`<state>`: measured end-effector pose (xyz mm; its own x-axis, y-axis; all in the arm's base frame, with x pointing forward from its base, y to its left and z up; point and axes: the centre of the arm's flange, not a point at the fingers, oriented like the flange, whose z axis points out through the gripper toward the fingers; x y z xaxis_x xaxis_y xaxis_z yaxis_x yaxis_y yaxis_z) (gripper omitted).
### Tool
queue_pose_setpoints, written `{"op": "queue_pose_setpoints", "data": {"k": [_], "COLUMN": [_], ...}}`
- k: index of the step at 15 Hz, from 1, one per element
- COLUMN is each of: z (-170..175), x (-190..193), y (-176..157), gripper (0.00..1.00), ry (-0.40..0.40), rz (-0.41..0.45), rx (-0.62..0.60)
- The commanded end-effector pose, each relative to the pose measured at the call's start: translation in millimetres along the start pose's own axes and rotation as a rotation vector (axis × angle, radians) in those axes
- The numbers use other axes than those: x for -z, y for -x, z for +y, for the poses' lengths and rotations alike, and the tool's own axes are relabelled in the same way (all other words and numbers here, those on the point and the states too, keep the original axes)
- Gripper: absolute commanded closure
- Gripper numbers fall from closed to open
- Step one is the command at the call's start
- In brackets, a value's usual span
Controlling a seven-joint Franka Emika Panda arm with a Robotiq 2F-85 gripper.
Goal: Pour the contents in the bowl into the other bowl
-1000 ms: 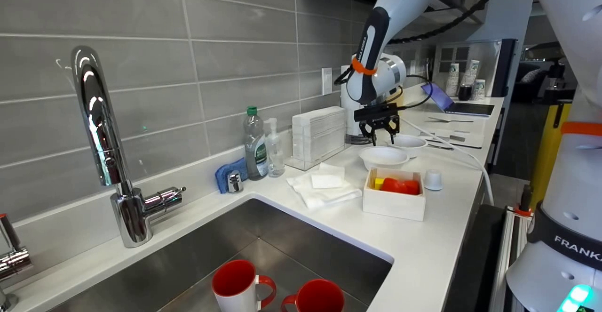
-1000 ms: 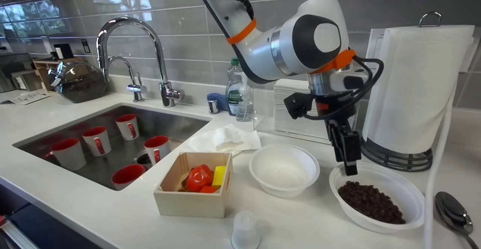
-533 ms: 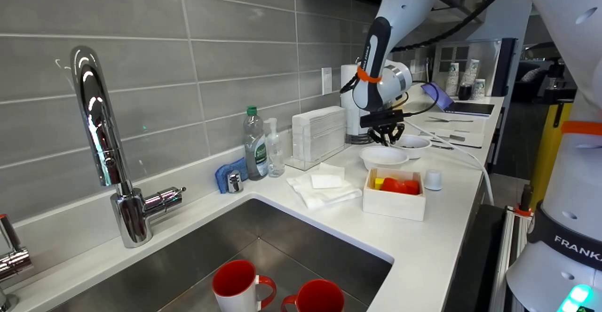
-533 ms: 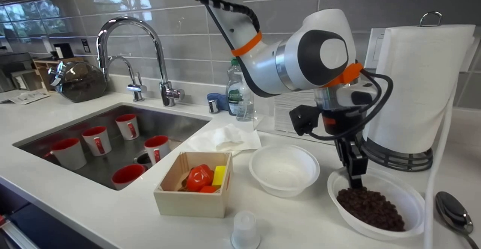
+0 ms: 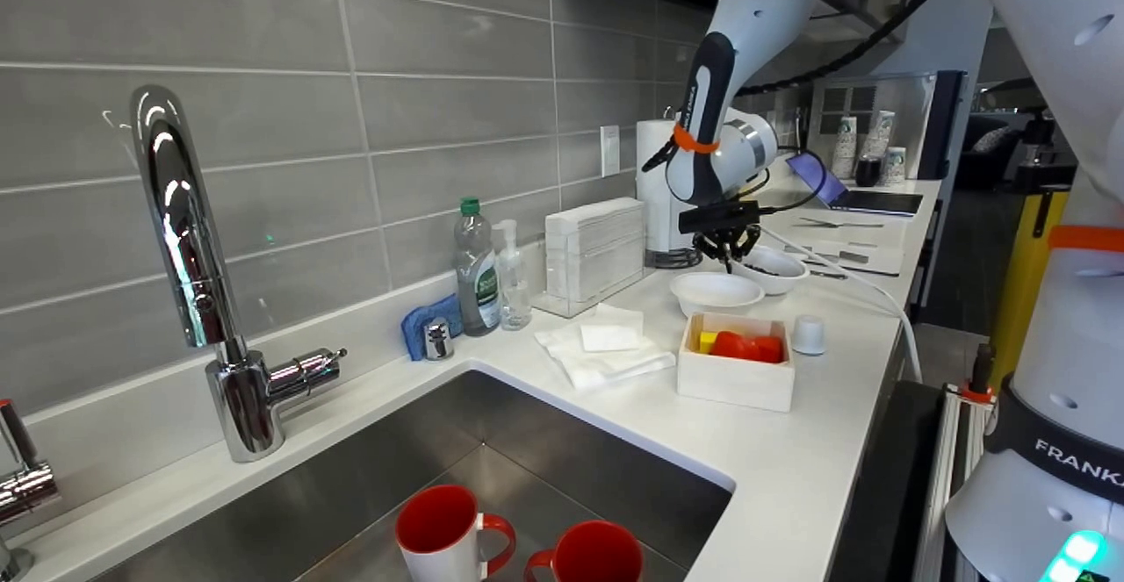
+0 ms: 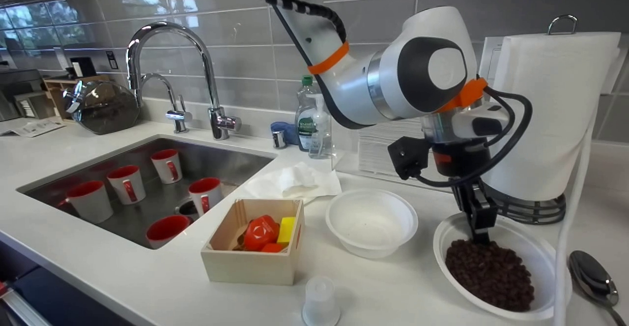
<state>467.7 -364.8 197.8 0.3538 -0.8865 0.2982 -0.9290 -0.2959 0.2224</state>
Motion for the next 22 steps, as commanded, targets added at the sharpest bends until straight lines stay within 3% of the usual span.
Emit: {"op": "queue_pose_setpoints", "data": {"k": [1, 11, 16, 22], "z": [-3.8, -3.4, -17.8, -45.3], "x": [40.3, 104.4, 143.8, 137.3], "y": [2.0, 6.9, 41.1, 102.8], "gripper": [1.00, 1.00, 1.00, 1.00], "ry": [-0.006, 0.116, 0.119, 0.091], "rz": [-0.001, -0.054, -0.050, -0.069], "rx": [0.023, 0.097, 0.187, 0.266]}}
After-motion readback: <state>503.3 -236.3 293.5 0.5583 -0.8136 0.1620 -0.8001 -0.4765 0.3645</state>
